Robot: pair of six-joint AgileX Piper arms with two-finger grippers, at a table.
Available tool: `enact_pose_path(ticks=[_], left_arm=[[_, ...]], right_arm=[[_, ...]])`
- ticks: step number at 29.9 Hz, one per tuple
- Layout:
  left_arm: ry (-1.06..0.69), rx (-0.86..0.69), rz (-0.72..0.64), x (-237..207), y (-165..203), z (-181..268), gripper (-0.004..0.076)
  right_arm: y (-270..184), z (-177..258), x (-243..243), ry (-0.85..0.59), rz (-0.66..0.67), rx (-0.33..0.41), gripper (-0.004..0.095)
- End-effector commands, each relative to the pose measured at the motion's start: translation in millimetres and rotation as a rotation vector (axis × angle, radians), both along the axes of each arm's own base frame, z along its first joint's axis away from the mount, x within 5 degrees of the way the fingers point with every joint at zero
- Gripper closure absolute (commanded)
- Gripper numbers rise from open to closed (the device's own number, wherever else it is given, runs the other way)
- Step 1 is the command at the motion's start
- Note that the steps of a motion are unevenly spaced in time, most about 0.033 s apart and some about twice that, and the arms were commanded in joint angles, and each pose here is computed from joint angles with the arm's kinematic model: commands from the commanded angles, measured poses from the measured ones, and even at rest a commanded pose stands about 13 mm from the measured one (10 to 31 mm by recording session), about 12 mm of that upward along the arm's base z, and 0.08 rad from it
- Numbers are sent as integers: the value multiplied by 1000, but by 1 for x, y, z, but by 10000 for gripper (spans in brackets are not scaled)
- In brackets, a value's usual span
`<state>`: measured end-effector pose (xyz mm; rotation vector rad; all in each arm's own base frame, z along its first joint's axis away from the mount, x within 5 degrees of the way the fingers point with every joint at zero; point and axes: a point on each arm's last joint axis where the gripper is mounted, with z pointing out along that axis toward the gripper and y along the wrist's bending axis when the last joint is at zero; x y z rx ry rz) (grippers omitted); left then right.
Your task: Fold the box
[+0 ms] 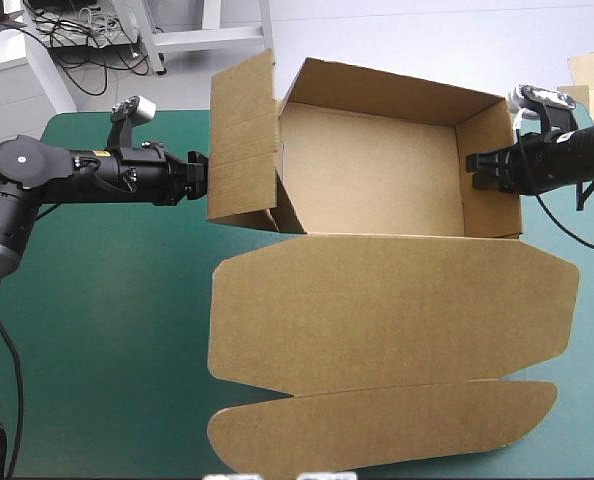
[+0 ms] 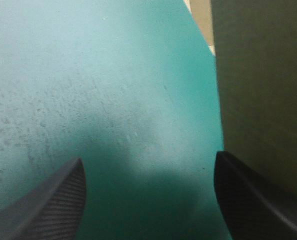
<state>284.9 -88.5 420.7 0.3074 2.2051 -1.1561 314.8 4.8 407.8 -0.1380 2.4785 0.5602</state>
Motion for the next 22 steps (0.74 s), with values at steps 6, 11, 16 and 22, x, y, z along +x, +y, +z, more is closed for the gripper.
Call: enact_pose_path(ticks=[6,11,16,22], left_arm=[[-53,-116,-50,-15,-5,26,214],[-29,-136,-99,-20,-7,27,214],[-22,-144,-114,-21,-8,27,214],[-8,-165,-150,-25,-10,29,214]], right_arm=[[30,11,2,-85,36,-35,928],[46,6,13,-93,13,15,928],[69,-2,20,-84,46,36,928],[95,-12,29,-90,70,58,928]])
